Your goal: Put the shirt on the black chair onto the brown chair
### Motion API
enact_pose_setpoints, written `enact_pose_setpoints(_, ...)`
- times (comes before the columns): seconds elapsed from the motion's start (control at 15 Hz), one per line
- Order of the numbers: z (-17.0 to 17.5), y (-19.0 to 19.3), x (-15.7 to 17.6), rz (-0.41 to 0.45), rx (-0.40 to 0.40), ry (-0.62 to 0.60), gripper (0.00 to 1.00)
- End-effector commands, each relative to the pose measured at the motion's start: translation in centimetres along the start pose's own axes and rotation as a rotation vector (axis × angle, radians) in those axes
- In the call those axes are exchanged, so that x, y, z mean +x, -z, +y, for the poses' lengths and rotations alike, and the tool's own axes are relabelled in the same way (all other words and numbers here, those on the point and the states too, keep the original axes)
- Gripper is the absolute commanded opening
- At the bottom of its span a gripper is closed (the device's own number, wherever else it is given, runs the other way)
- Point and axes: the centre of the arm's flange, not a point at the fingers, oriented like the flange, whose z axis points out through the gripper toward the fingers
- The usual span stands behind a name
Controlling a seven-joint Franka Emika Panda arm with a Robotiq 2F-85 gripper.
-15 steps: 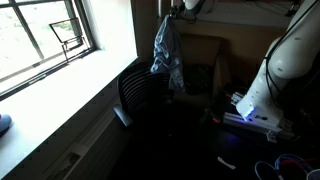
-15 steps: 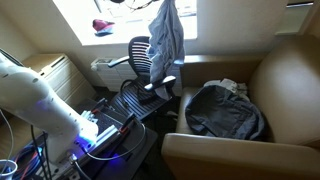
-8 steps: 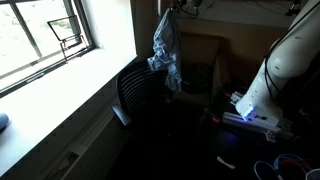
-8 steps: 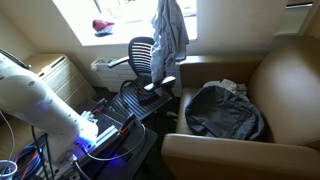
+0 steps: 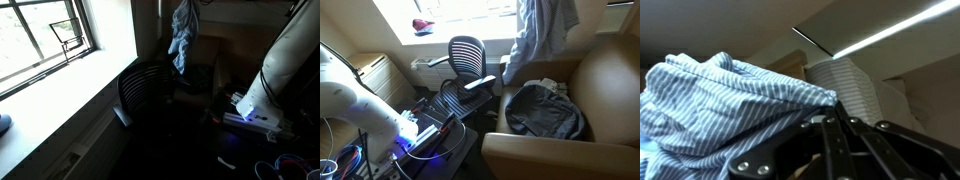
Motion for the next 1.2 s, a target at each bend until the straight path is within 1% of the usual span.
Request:
enact_pose_setpoints(0.0,-0.3,-5.3,1.8,0.09,0.173,-0.015,0.0)
enact_pose_setpoints(0.07,-1.6,-1.7,2.2,0.041,0.085,-0.024,0.0)
enact_pose_setpoints(0.13,-1.0,-2.8,3.1,0.061,0.092,-0.024,0.0)
enact_pose_setpoints(0.2,-0.6,-3.3,3.3,0.068,0.084,-0.022,0.0)
enact_pose_setpoints(0.27,0.5,-3.3,3.8,0.089,0.026,-0.105,0.0)
enact_pose_setpoints(0.33,2.4,-3.2,5.1,0.114,-0.011,-0.174,0.0)
enact_pose_setpoints(0.4,4.0,-3.4,6.6,0.135,-0.032,-0.219,0.0)
enact_pose_setpoints(0.47,6.5,-3.3,8.8,0.187,-0.052,-0.253,0.0)
enact_pose_setpoints(0.53,8.3,-3.4,10.8,0.238,-0.066,-0.285,0.0)
enact_pose_setpoints(0.6,10.6,-3.1,12.7,0.308,-0.065,-0.295,0.0)
enact_pose_setpoints(0.67,12.0,-2.7,14.1,0.348,0.013,-0.227,0.0)
enact_pose_setpoints(0.73,12.4,-2.4,14.6,0.358,0.056,-0.189,0.0)
enact_pose_setpoints(0.8,11.3,-2.6,13.3,0.354,0.114,-0.162,0.0)
enact_pose_setpoints(0.87,9.5,-2.9,12.1,0.36,0.127,-0.148,0.0)
enact_pose_setpoints(0.93,5.8,-3.1,9.7,0.345,0.148,-0.143,0.0)
enact_pose_setpoints(1.07,1.3,-2.8,7.5,0.295,0.228,-0.135,0.0)
enact_pose_setpoints(1.13,3.3,-3.5,11.9,0.307,0.13,-0.155,0.25)
